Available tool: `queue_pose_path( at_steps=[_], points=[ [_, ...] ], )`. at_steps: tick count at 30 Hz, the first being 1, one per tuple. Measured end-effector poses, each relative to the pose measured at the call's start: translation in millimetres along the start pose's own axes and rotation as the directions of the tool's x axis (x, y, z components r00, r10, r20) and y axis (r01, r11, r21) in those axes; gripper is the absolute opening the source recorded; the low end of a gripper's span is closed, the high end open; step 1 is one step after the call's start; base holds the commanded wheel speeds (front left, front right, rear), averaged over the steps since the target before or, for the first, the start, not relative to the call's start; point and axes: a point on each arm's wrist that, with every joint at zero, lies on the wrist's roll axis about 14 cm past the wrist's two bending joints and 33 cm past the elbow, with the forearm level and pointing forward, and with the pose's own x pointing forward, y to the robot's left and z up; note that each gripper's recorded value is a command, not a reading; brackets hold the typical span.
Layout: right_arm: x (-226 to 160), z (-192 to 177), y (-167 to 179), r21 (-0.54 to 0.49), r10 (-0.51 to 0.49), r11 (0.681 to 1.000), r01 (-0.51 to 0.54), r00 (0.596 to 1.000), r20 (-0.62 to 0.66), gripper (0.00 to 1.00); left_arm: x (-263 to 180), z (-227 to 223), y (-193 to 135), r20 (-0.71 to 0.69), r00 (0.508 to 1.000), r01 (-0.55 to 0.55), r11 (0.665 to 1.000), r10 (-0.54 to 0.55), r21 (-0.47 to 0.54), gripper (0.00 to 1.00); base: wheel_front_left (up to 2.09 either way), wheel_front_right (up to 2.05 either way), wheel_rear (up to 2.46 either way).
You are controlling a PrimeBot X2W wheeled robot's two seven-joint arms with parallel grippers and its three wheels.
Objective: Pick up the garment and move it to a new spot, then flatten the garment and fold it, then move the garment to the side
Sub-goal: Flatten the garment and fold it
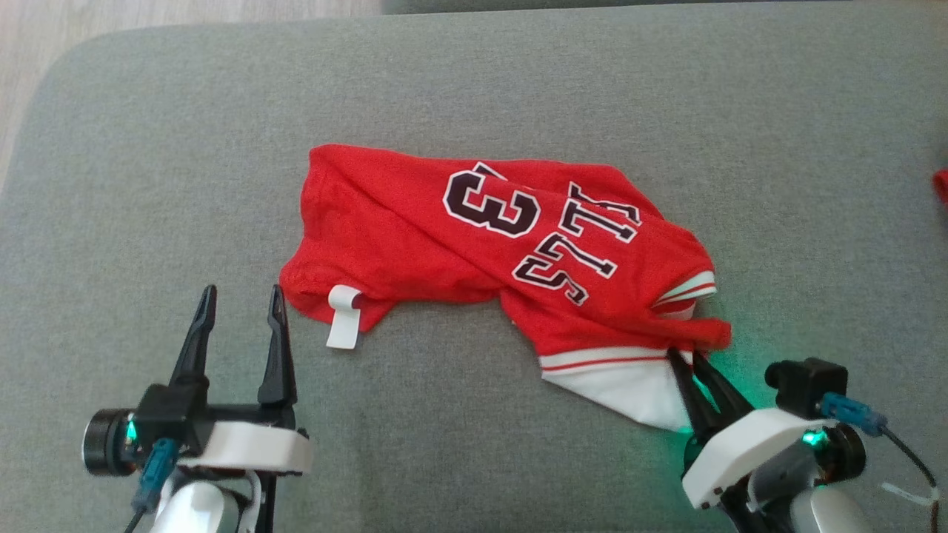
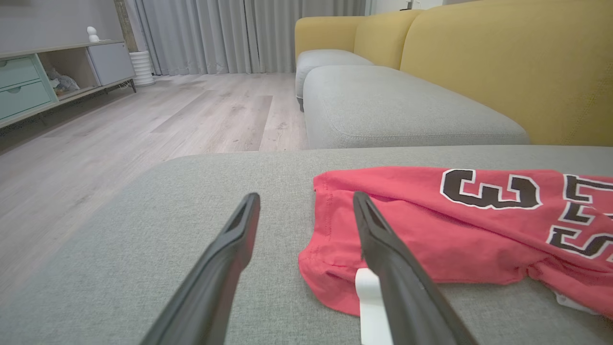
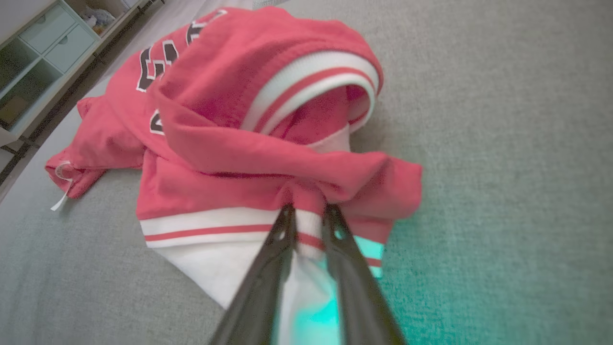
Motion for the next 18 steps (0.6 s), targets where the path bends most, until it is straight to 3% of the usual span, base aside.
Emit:
queue_pose_path(
  at_steps=[6, 13, 18],
  points=[
    [3, 21, 5, -0.015, 0.018, 1.000, -0.017, 0.997, 0.080, 0.00, 2, 5, 0, 0.017, 1.000, -0.001, 1.000, 0.001, -0.001, 1.00, 0.00, 0.00, 0.00],
    [1, 69, 12, -0.085, 0.050, 0.996, -0.034, 0.979, 0.197, 0.00, 2, 6, -3, 0.026, 1.000, 0.003, 1.000, -0.002, -0.004, 1.00, 0.00, 0.00, 0.00],
    [20, 108, 2, -0.145, 0.051, 0.989, -0.015, 0.968, 0.245, 0.00, 6, 5, -6, 0.026, 1.000, 0.013, 1.000, -0.013, -0.008, 1.00, 0.00, 0.00, 0.00]
  ],
)
